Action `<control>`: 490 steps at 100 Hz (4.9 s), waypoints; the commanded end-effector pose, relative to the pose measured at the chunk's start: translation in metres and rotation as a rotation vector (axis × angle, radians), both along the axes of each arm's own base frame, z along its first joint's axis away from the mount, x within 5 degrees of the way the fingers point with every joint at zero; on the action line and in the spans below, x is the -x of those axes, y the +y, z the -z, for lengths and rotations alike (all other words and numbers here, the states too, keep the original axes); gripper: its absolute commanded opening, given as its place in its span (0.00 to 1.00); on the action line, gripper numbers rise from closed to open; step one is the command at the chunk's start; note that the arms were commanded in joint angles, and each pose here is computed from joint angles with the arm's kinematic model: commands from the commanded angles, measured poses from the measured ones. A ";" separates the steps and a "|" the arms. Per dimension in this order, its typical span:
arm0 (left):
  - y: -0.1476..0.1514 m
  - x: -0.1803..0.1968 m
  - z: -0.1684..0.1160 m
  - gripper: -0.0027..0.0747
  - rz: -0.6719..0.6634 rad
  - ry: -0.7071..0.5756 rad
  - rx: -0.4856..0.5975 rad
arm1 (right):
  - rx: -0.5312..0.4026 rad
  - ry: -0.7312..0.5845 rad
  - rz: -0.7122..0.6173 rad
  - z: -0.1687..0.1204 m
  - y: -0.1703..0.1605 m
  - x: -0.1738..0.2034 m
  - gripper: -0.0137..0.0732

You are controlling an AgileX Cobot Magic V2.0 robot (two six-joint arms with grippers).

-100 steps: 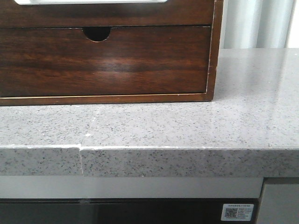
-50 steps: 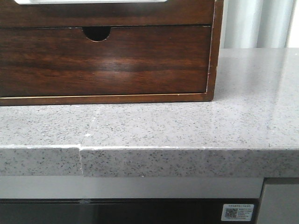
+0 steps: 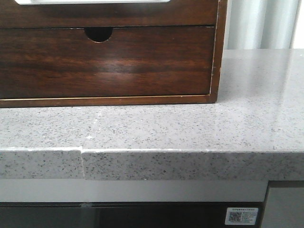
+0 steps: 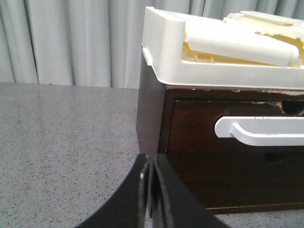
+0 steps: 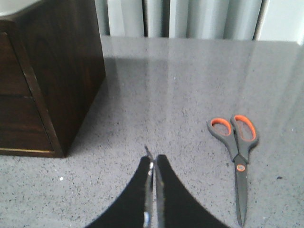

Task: Put scissors in drawer with both arms

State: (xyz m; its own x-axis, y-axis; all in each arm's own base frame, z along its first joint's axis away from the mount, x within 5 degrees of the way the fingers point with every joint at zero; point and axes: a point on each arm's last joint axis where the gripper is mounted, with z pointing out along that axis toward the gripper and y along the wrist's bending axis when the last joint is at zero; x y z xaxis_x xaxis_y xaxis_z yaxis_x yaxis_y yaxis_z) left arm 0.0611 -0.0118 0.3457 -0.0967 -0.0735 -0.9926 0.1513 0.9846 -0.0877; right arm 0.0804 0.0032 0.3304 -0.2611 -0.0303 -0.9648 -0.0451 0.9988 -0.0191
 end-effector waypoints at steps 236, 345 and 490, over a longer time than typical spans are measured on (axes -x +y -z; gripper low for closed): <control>-0.052 -0.097 0.023 0.60 0.375 0.398 0.956 | 0.011 -0.090 0.003 -0.015 0.000 -0.011 0.79; -0.080 -0.184 0.023 0.39 0.639 0.553 0.985 | 0.011 -0.090 0.003 -0.015 0.000 -0.011 0.79; -0.069 -0.045 0.031 0.16 0.837 0.370 0.786 | 0.011 -0.088 0.003 -0.015 0.000 -0.011 0.79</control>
